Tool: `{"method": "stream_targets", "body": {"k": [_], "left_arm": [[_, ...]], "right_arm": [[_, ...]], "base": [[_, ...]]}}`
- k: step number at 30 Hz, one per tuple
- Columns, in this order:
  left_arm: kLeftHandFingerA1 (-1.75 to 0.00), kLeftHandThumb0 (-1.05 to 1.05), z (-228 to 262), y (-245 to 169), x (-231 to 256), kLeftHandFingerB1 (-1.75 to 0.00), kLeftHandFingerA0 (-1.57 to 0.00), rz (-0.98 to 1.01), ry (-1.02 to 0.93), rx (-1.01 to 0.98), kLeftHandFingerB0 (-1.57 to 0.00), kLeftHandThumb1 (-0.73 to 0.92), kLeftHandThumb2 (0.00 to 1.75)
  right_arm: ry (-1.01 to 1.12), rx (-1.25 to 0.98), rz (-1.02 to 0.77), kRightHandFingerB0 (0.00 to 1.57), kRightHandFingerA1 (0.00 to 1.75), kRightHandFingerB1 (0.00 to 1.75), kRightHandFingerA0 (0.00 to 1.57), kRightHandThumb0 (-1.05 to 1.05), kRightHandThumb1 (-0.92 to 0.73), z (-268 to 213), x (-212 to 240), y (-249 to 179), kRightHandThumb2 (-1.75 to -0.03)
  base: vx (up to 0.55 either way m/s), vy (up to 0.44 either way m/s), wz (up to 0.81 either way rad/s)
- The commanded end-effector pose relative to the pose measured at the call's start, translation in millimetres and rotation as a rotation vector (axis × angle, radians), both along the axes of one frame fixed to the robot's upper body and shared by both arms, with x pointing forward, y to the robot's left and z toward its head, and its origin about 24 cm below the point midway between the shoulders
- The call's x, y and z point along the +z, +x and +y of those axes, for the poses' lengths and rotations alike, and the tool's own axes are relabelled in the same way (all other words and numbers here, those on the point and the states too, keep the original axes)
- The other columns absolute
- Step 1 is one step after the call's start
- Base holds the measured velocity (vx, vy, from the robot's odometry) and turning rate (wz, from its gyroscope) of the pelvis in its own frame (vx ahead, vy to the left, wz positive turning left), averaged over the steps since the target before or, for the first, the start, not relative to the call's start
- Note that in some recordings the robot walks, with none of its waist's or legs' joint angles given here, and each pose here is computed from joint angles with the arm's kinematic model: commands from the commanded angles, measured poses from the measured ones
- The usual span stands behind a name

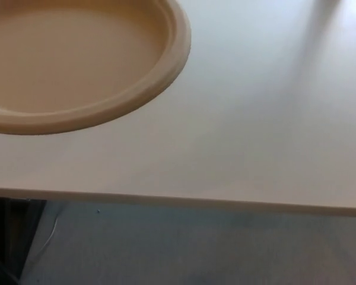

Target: A person passes a plate to the robot and the robot grabs it with its left hand and places it at the centre of the table infront of it

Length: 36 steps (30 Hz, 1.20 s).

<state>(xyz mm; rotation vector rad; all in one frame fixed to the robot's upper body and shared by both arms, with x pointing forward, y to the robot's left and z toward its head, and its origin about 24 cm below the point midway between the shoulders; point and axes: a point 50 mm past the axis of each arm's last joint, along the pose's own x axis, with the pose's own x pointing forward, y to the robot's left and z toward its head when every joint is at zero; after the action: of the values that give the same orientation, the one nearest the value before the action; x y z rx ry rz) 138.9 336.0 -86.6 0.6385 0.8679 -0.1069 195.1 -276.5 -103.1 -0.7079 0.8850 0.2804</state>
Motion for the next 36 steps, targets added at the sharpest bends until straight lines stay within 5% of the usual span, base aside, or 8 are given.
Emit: {"method": "stream_targets", "body": {"k": [1,14,24,25,28,29,36], "left_arm": [[-0.43,-0.71,0.3,-4.0,4.6,-0.38,-0.15,-0.059,0.022,-0.069,-0.07,0.58,0.87],[-0.42,-0.76,-92.6,-26.7,94.9,-0.38,-0.19,-0.89,0.008,-0.464,-0.1,0.54,0.85],[-0.43,-0.8,-135.3,-48.1,235.5,-0.32,-0.15,-1.773,0.147,-0.636,-0.07,0.52,0.86],[-0.32,-0.79,-136.8,-50.7,240.0,-0.26,-0.21,-1.799,0.148,-0.633,-0.09,0.63,0.61],[-0.35,-0.75,-144.0,-57.1,254.6,-0.28,-0.21,-1.847,0.024,-0.578,-0.13,0.67,0.6],[-0.41,-0.72,-146.1,-57.9,262.0,-0.3,-0.22,-1.869,-0.027,-0.559,-0.25,0.9,0.68],[-0.4,-0.81,-139.2,-66.8,286.8,-0.3,-0.28,-2.074,0.047,-0.653,-0.24,0.88,0.68]], "right_arm": [[-0.008,0.034,0.009,0.21,0.54,0.41,0.25,-0.76,-0.82,-4.6,0.8,-3.0,-0.64],[0.001,0.036,0.058,0.2,0.55,0.43,0.24,-0.76,-0.8,-7.8,-5.3,-17.2,-0.63],[-0.016,0.04,0.07,0.23,0.54,0.42,0.29,-0.76,-0.81,-8.9,-6.9,-20.1,-0.64],[-0.016,0.038,0.074,0.23,0.55,0.43,0.26,-0.76,-0.81,-9.6,-7.4,-21.9,-0.64],[-0.023,0.04,0.082,0.22,0.55,0.43,0.25,-0.79,-0.81,-10.8,-8.1,-24.0,-0.64],[-0.026,0.045,0.084,0.22,0.56,0.44,0.26,-0.8,-0.81,-10.5,-8.5,-24.5,-0.64],[-0.029,0.044,0.094,0.22,0.54,0.43,0.26,-0.77,-0.8,-9.0,-10.0,-25.4,-0.64]], "base": [[0.0,0.0,0.0],[0.0,0.0,0.0],[0.0,0.0,0.0],[0.0,0.0,0.0],[0.0,0.0,0.0],[0.0,0.0,0.0],[0.0,0.0,0.0]]}}
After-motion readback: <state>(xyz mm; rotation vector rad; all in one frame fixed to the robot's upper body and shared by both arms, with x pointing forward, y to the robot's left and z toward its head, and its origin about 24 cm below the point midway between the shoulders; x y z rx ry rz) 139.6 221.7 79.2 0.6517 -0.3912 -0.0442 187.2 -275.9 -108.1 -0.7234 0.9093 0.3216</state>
